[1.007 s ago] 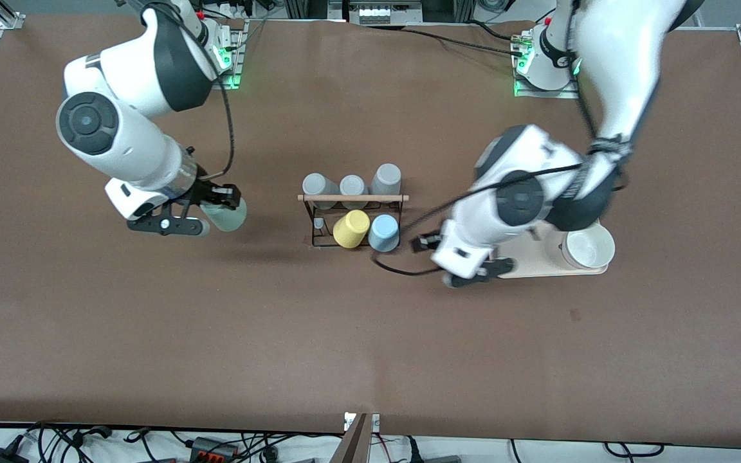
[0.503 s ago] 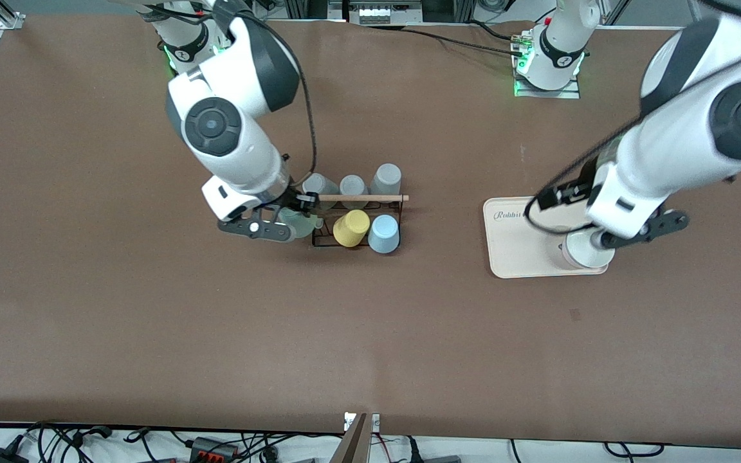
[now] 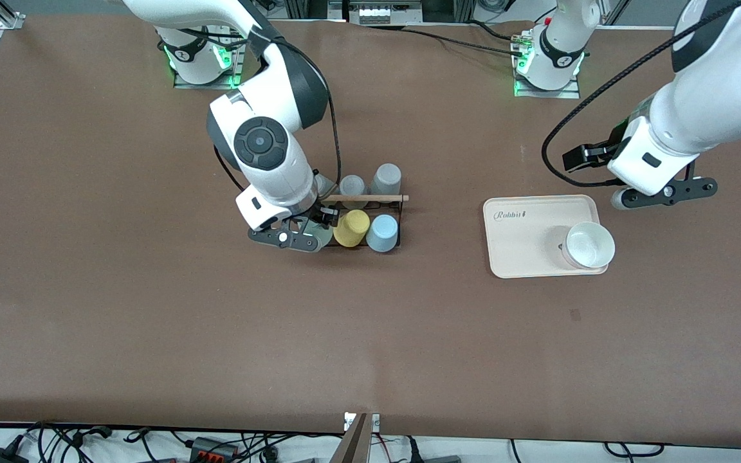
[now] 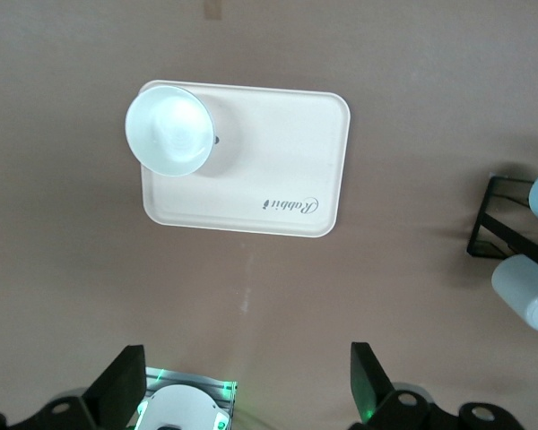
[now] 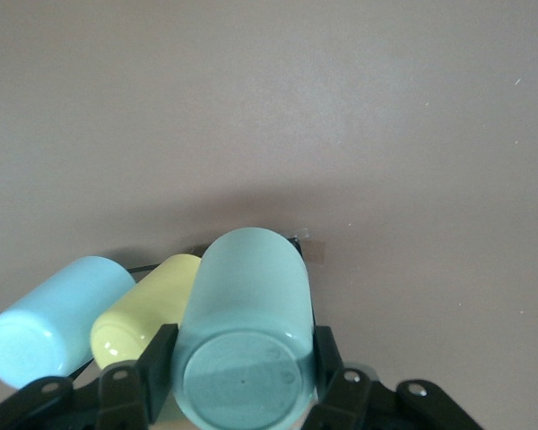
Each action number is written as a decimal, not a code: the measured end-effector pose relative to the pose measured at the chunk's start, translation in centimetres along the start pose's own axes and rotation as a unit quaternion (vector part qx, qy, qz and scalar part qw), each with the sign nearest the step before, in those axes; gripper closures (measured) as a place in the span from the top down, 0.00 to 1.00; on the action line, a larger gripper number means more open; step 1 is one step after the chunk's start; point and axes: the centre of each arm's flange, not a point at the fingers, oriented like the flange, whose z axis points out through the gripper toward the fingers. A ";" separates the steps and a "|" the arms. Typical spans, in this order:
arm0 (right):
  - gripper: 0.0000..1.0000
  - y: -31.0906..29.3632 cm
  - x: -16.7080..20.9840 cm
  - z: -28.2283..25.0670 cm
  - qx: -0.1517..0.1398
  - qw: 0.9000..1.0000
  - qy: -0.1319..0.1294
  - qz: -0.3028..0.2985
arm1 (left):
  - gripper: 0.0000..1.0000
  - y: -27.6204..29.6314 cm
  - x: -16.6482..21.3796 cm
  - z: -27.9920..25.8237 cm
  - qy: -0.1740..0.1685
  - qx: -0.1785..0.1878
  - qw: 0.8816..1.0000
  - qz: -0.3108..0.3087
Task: Hang scattered cups on rack with three cups
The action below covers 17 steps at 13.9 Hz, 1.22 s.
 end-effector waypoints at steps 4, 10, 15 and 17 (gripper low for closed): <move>0.65 -0.9 -0.6 2.6 -0.012 1.000 -0.013 -0.008 | 1.00 -0.6 -2.7 1.8 0.022 -0.005 1.000 0.006; 0.65 -1.7 -1.5 6.8 -0.035 0.999 -0.034 -0.016 | 1.00 -1.5 -3.1 0.6 0.052 -0.035 0.996 0.059; 0.89 -1.2 -0.8 6.4 -0.034 0.999 -0.029 -0.013 | 1.00 -3.8 -0.2 -1.2 0.046 -0.017 0.997 0.053; 0.99 -0.6 0.6 4.5 -0.022 0.999 -0.013 -0.035 | 1.00 -3.2 -0.8 -1.5 0.048 0.003 0.998 0.048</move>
